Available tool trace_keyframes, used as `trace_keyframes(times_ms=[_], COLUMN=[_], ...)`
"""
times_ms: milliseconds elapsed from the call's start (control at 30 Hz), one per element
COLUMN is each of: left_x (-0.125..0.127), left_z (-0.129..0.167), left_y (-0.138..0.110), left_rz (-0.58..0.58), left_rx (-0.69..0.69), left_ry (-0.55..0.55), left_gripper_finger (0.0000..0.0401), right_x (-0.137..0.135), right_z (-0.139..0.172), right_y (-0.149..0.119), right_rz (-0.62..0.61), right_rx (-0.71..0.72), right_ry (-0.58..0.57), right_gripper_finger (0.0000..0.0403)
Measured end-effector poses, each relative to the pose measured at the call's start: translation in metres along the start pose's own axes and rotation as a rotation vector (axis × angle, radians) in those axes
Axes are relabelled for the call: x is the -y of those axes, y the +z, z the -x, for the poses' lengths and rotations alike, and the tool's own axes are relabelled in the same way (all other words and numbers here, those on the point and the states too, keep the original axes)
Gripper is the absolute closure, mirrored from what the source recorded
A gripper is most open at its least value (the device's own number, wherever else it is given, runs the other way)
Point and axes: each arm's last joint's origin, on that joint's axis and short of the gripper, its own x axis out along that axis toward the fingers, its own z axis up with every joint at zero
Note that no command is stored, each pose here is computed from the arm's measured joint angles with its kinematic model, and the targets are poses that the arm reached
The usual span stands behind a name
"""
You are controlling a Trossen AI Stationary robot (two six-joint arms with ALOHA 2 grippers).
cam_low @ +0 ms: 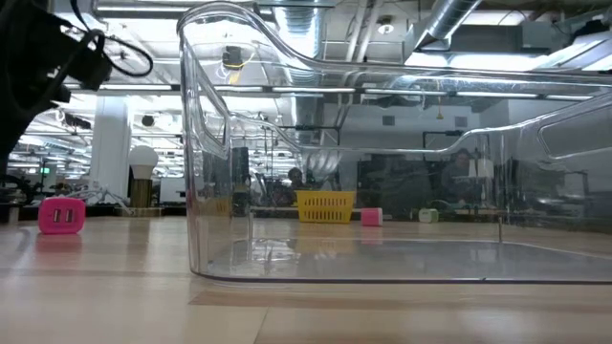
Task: Pick & Place Office items
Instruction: Put the red charger adapter on the top into the transparent bin
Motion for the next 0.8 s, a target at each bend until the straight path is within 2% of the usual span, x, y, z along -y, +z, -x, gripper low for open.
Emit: trace_keyframes(times_ms=[100, 267, 433, 800], left_x=[0.004, 0.014, 0.016, 0.016], left_z=[-0.005, 0.007, 0.021, 0.022], left_y=[0.002, 0.011, 0.016, 0.015], left_rz=[0.0, -0.006, -0.019, -0.011], left_rx=[-0.04, 0.011, 0.073, 0.08], left_ry=[-0.004, -0.062, -0.051, -0.033], left_gripper_finger=[0.0124, 0.0106, 0.0094, 0.006], right_x=[0.0, 0.0, 0.0, -0.001], right_z=[0.0, 0.0, 0.001, 0.001], right_y=[0.0, 0.0, 0.0, -0.001], right_rz=[0.0, 0.0, -0.002, -0.006], right_rx=[0.0, 0.0, 0.0, -0.014], right_ry=[0.0, 0.0, 0.002, 0.012], right_gripper_finger=[0.0202, 0.0202, 0.0202, 0.0202])
